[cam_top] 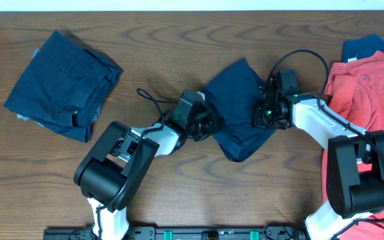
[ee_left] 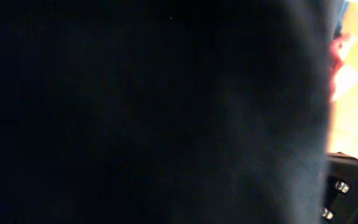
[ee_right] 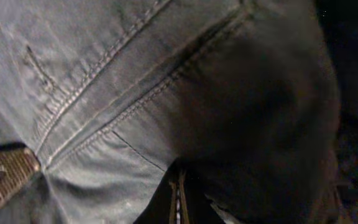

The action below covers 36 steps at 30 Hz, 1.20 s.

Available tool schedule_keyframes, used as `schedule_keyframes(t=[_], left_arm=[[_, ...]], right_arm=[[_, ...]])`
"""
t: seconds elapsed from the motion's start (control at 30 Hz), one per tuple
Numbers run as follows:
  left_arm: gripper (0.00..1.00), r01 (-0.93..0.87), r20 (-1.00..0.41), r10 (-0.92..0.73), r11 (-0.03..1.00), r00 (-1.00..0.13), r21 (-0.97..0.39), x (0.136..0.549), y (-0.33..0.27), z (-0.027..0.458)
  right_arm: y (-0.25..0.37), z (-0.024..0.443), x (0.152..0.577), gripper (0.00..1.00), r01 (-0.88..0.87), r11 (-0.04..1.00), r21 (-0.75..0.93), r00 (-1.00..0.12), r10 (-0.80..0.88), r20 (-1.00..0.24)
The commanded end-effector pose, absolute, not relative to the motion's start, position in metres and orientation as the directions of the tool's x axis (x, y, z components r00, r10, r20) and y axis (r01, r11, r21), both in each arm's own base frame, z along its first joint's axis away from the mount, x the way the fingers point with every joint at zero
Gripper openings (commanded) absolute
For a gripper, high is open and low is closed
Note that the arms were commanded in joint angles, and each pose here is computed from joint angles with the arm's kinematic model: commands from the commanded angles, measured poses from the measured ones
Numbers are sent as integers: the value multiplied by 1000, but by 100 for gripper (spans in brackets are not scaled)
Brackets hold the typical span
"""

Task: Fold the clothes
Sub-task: 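Carry the folded shorts left with the left gripper onto the navy stack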

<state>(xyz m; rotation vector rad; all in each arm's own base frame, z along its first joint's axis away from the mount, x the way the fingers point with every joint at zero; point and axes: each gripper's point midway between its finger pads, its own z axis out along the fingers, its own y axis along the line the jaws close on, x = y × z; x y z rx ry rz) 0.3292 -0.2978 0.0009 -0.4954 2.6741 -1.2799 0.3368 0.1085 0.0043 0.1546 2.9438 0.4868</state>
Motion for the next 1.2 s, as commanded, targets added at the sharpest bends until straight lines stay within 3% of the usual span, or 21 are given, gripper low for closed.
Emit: schedule_keyframes(t=[0.0, 0.17, 0.37, 0.67, 0.9, 1.17], left_arm=[[6, -271, 94, -291, 662, -952, -699, 297, -272, -36], [6, -266, 46, -328, 671, -944, -692, 317, -228, 7], [6, -116, -143, -383, 577, -912, -809, 375, -166, 116], [6, -26, -416, -603, 587, -681, -809, 459, -23, 224], [6, -127, -510, -686, 652, -520, -748, 462, 84, 230], [6, -320, -397, -777, 583, -488, -747, 437, 148, 184]], right_arm=[[101, 32, 338, 3, 85, 940, 330, -974, 149, -173], [98, 92, 342, 3, 48, 929, 367, -938, 168, -302], [98, 146, 343, 4, -4, 918, 396, -877, 187, -442], [97, 158, 339, 3, -16, 916, 400, -864, 189, -467], [99, 157, 337, 3, -16, 914, 405, -870, 187, -457], [99, 157, 336, 2, 18, 904, 428, -873, 223, -434]])
